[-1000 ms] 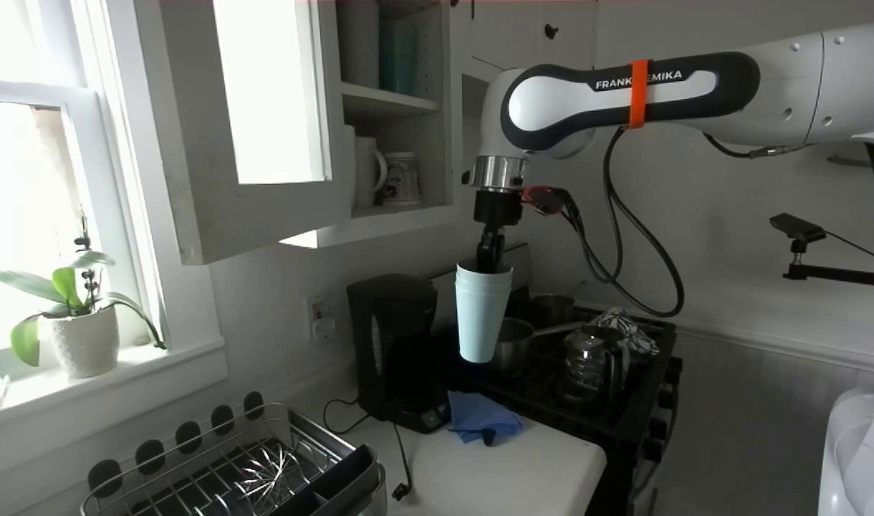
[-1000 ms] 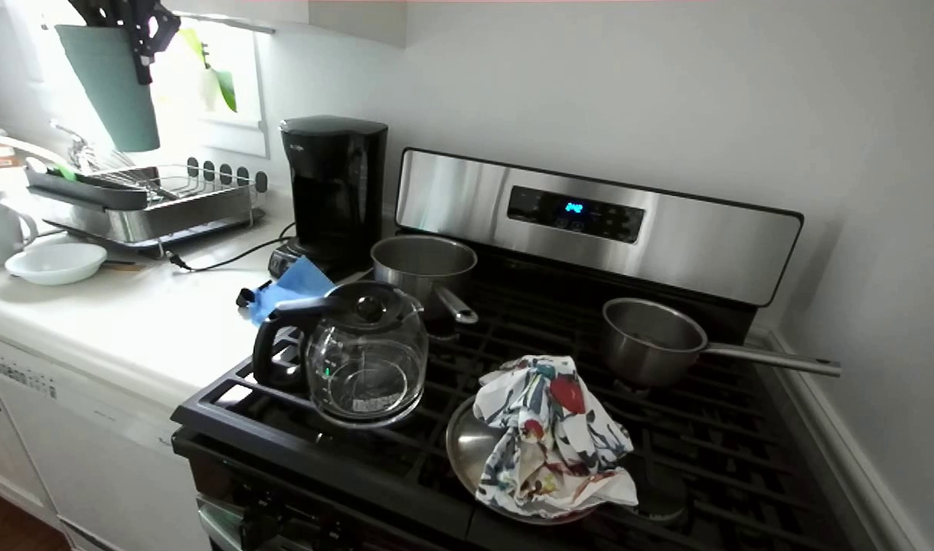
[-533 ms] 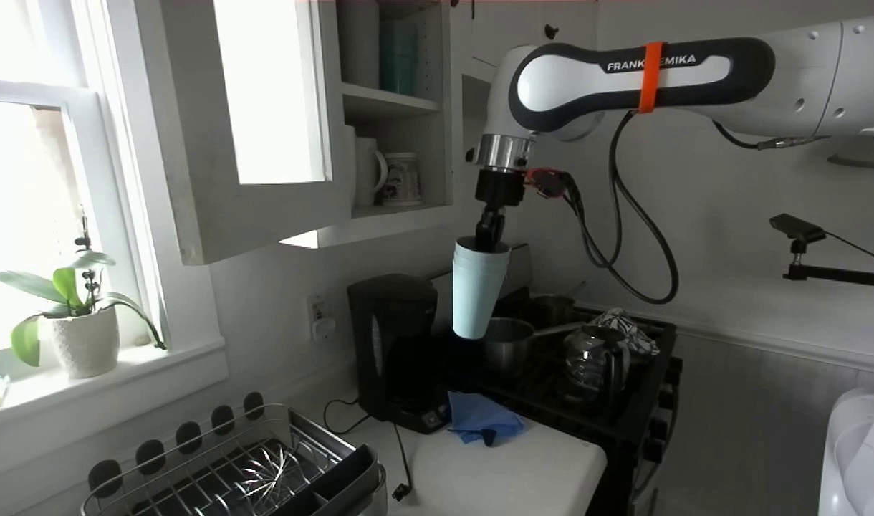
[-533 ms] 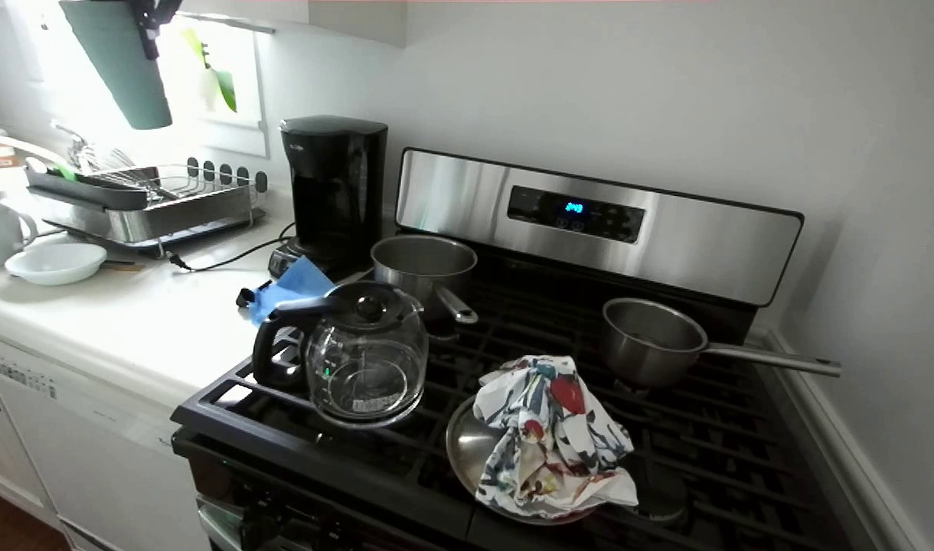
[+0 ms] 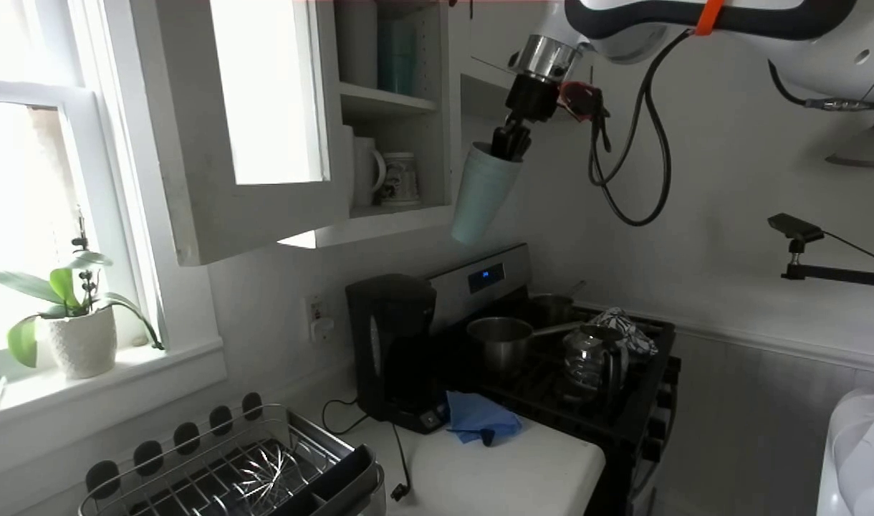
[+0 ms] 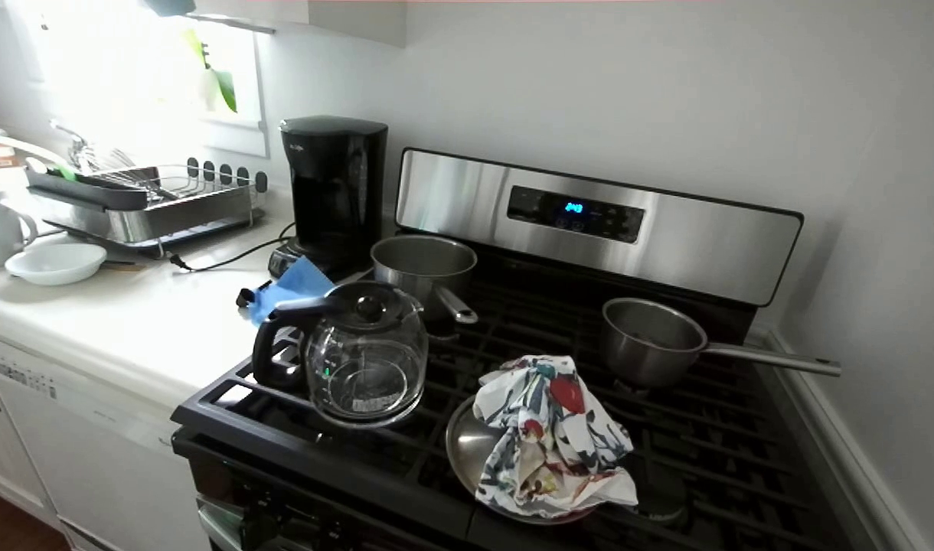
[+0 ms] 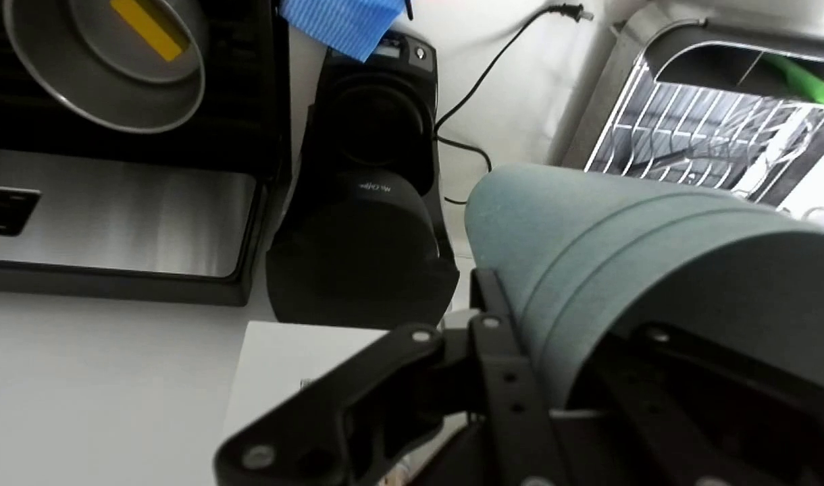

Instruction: Stack all the blue cups on the kitchen counter together, pick up the stacked blue cups and put them on the bottom shelf of the top open cabinet

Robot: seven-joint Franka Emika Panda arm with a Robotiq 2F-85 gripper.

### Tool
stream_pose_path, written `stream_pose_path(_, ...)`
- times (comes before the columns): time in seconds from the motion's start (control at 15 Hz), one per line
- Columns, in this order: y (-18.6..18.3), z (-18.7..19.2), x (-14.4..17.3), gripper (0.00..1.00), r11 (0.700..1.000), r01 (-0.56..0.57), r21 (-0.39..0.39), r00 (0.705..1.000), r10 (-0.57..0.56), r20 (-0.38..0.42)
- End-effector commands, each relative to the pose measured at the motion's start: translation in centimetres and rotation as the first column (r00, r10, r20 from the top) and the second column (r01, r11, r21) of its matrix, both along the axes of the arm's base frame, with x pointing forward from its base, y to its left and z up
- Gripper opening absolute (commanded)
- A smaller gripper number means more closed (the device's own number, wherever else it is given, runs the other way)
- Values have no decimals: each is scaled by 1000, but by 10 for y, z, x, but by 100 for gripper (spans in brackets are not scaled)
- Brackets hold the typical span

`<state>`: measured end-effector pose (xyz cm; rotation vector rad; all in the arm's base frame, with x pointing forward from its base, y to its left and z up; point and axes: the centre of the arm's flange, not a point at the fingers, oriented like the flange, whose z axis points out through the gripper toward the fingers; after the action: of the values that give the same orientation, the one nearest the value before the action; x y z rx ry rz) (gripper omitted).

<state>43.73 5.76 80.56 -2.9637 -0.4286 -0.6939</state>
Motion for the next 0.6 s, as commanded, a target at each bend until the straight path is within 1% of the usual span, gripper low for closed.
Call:
stream_pose_path(0.0, 7, 39, 13, 2, 993, 93, 75, 993, -97, 62)
stream_pose_path(0.27, 10, 62, 28, 2, 970, 181, 163, 974, -200, 104)
stream_pose_path(0.53, 9, 73, 46, 2, 941, 249, 229, 953, -280, 115)
